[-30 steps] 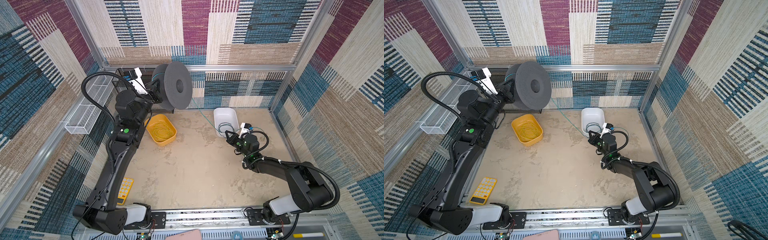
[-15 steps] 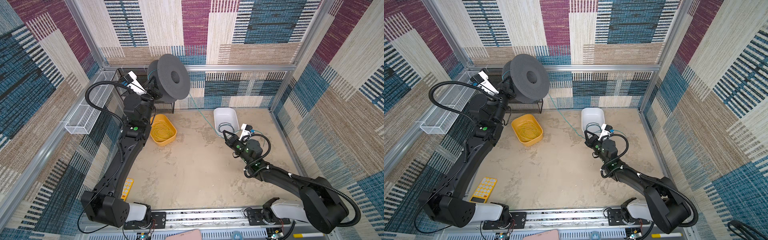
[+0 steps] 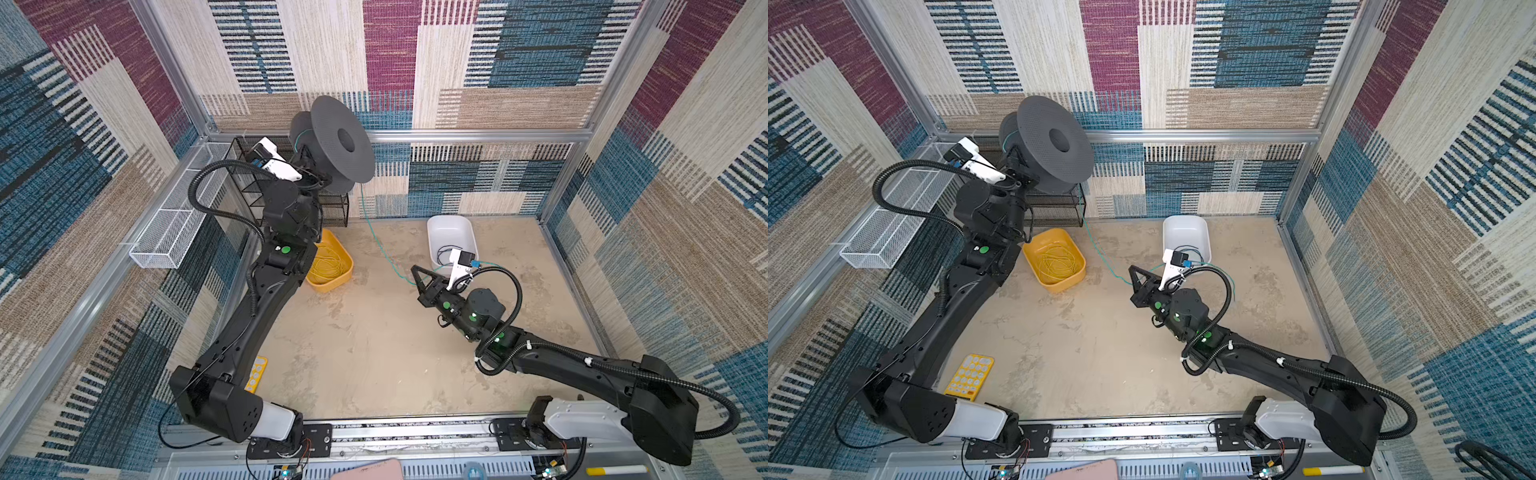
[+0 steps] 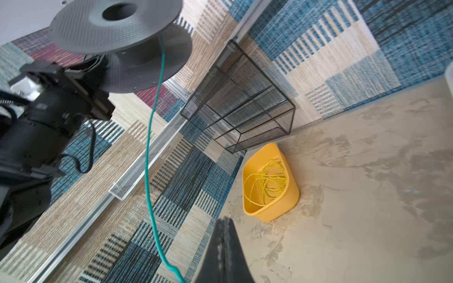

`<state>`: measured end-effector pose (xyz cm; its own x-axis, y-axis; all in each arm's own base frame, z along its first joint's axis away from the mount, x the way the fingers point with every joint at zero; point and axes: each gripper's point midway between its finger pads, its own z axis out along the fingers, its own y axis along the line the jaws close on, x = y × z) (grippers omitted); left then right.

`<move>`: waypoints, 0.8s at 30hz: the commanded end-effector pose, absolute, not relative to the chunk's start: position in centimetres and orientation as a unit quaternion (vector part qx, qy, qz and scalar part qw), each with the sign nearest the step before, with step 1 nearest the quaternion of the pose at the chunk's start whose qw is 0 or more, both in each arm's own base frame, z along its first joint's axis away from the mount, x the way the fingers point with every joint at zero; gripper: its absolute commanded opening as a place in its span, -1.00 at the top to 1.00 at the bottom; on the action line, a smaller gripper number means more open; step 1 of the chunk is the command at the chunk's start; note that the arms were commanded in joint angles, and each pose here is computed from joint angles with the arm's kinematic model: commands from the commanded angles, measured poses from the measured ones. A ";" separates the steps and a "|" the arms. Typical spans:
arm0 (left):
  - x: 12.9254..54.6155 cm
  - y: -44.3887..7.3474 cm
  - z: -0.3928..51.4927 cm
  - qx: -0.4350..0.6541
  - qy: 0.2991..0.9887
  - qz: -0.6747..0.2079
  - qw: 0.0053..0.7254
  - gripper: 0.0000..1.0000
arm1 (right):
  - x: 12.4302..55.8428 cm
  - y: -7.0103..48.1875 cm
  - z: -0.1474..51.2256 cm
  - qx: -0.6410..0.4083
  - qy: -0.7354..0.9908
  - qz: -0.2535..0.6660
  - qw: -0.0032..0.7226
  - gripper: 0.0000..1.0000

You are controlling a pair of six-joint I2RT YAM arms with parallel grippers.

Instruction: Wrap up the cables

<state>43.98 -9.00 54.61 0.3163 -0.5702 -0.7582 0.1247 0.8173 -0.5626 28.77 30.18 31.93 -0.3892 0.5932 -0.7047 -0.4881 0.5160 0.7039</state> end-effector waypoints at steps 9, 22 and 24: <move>44.9 -11.4 52.7 -0.139 0.607 -0.009 0.783 1.00 | 26.4 28.2 41.3 -0.009 0.610 0.460 0.645 1.00; 46.1 -16.8 45.7 0.009 0.683 0.098 0.724 1.00 | 24.2 24.8 52.2 -0.043 0.531 0.426 0.732 1.00; 45.8 -17.3 44.1 0.031 0.695 0.095 0.712 1.00 | 24.6 23.9 53.9 -0.041 0.521 0.415 0.745 1.00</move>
